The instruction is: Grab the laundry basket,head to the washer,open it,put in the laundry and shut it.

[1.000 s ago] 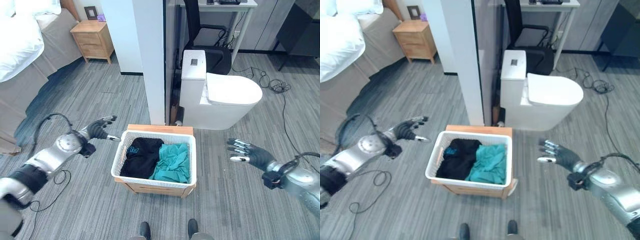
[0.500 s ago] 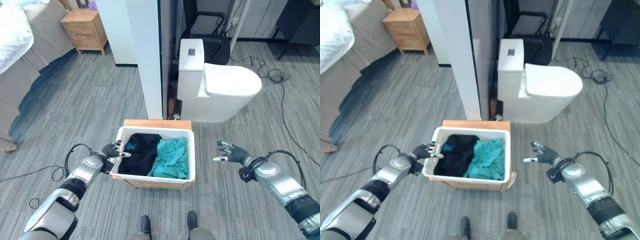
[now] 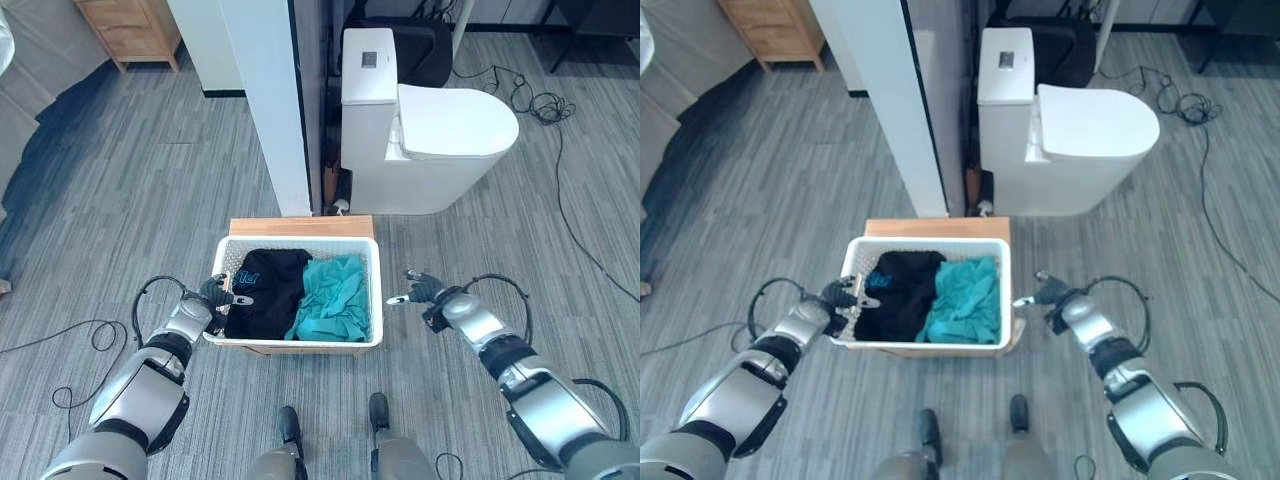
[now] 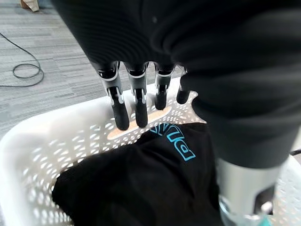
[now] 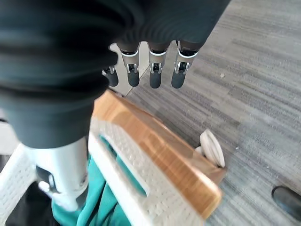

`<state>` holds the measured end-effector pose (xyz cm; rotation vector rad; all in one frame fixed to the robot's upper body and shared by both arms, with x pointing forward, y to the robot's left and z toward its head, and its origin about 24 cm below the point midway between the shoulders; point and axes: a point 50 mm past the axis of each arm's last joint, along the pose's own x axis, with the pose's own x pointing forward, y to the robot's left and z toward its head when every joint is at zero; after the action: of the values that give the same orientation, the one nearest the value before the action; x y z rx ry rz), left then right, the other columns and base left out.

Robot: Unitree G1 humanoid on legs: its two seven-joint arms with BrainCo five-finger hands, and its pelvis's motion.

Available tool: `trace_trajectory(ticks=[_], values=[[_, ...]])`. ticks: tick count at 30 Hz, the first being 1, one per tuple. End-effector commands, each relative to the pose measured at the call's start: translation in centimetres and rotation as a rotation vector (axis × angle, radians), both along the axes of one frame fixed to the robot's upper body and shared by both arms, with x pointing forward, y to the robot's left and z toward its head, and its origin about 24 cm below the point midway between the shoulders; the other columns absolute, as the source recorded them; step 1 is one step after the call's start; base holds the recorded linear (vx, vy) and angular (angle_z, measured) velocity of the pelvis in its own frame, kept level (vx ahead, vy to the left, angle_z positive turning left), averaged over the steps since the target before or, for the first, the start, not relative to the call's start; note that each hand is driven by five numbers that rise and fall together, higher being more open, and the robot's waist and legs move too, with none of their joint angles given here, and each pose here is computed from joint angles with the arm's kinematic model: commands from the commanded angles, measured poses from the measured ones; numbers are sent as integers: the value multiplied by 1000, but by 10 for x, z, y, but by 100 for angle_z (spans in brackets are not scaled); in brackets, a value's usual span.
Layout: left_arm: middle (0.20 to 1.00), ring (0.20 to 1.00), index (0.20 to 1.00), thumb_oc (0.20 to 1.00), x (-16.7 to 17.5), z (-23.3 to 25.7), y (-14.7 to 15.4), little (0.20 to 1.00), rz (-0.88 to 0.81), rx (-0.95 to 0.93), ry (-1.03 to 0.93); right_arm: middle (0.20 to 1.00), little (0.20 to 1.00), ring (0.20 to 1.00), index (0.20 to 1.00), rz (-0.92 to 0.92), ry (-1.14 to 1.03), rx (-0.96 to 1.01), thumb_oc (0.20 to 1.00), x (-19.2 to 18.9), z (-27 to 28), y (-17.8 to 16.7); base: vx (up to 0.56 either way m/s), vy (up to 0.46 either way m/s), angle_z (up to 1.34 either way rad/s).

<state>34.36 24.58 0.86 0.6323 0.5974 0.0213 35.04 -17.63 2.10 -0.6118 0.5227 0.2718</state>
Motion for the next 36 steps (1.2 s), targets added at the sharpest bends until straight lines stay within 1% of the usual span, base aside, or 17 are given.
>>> trace_trajectory(ticks=[1,4,11,16,19,22,25,27,29,36], values=[[1000,1000,1000,1000,12,29,25,1000,69,111,-59,1000,1000,1000,1000,0,-62,41,1000,16,20,11,0,0,0],[1000,1000,1000,1000,13,33,29,1000,87,121,-70,1000,1000,1000,1000,17,-63,70,1000,19,21,23,0,0,0],[1000,1000,1000,1000,13,34,29,1000,88,117,-86,1000,1000,1000,1000,51,-61,96,1000,16,20,30,0,0,0],[1000,1000,1000,1000,4,17,25,1000,88,79,-56,1000,1000,1000,1000,80,-43,167,1000,-2,6,33,4,7,0],[1000,1000,1000,1000,2,10,16,1000,72,46,-65,1000,1000,1000,1000,19,-69,295,1000,-10,4,35,8,24,0],[1000,1000,1000,1000,2,4,3,1000,53,15,-70,1000,1000,1000,1000,-91,-101,425,1000,-14,2,35,7,48,0],[1000,1000,1000,1000,2,1,-3,1000,47,8,-70,1000,1000,1000,1000,-137,-124,453,1000,-16,1,34,-1,32,2],[1000,1000,1000,1000,1,-2,-9,1000,42,-4,-73,1000,1000,1000,1000,-217,-147,478,1000,-18,-1,25,8,36,3],[1000,1000,1000,1000,0,-4,-11,1000,45,-11,-67,1000,1000,1000,1000,-250,-162,476,1000,-18,-2,21,7,17,2],[1000,1000,1000,1000,0,-8,-20,1000,47,-30,-65,1000,1000,1000,1000,-306,-155,466,1000,-18,-8,17,5,8,5]])
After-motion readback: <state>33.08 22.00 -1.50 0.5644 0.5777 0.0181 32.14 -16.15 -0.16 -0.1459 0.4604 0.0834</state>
